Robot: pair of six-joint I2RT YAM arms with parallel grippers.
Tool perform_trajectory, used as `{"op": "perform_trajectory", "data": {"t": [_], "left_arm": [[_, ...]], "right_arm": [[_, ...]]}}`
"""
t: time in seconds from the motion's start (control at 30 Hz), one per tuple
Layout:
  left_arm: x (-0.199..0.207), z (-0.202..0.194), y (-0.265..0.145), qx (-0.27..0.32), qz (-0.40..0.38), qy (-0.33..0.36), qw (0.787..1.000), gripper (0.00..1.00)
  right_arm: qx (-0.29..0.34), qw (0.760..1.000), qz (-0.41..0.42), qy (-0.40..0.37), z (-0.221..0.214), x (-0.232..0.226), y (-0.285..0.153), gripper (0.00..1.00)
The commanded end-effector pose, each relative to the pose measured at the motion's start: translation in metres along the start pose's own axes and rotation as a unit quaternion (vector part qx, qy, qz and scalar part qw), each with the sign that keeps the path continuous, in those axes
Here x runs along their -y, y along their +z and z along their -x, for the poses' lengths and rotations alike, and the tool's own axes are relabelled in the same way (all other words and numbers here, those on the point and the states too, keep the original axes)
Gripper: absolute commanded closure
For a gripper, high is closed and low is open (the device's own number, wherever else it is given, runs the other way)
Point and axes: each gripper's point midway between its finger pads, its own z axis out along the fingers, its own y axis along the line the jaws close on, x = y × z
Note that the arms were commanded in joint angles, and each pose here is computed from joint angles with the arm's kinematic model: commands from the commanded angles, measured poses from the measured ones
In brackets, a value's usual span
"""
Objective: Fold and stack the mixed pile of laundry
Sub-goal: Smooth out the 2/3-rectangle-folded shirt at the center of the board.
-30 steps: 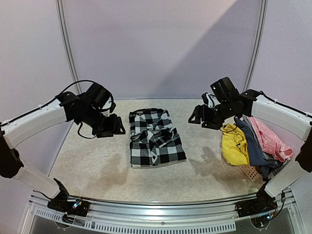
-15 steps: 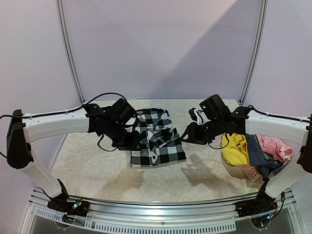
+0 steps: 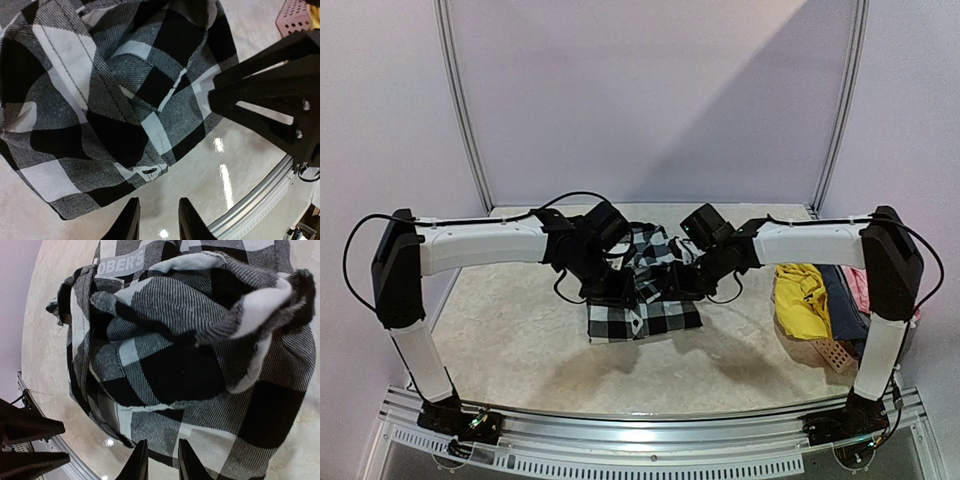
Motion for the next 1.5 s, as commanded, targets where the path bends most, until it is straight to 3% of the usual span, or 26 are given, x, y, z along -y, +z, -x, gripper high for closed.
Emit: {"op": "perform_trajectory", "data": {"t": [0.0, 0.3, 0.8, 1.07, 1.17, 1.33, 1.47], "left_arm": [[0.007, -0.002, 0.004, -0.019, -0.011, 0.015, 1.0, 0.73], [-0.003, -0.016, 0.001, -0.036, -0.003, 0.023, 0.999, 0.74], [-0.018, -0.032, -0.014, -0.048, 0.022, 0.047, 0.997, 0.75], [-0.024, -0.033, -0.02, -0.052, 0.032, 0.068, 0.996, 0.75], [-0.023, -0.031, -0.023, -0.05, 0.033, 0.075, 0.995, 0.75], [-0.017, -0.02, -0.029, -0.036, 0.03, 0.081, 0.996, 0.75], [-0.013, -0.008, -0.031, -0.025, 0.035, 0.078, 0.996, 0.75]], "right_arm": [[-0.023, 1.0, 0.01, -0.014, 0.001, -0.005, 0.022, 0.79], [-0.021, 0.999, 0.009, -0.032, 0.029, -0.007, 0.042, 0.8], [0.045, 0.997, 0.069, -0.002, 0.115, -0.008, 0.051, 0.79], [0.105, 0.986, 0.089, 0.098, 0.175, 0.018, 0.047, 0.72], [0.126, 0.979, 0.107, 0.124, 0.205, 0.021, 0.033, 0.65], [0.185, 0.972, 0.11, 0.09, 0.244, 0.009, -0.026, 0.37], [0.214, 0.972, 0.076, 0.055, 0.243, 0.004, -0.075, 0.27]]}}
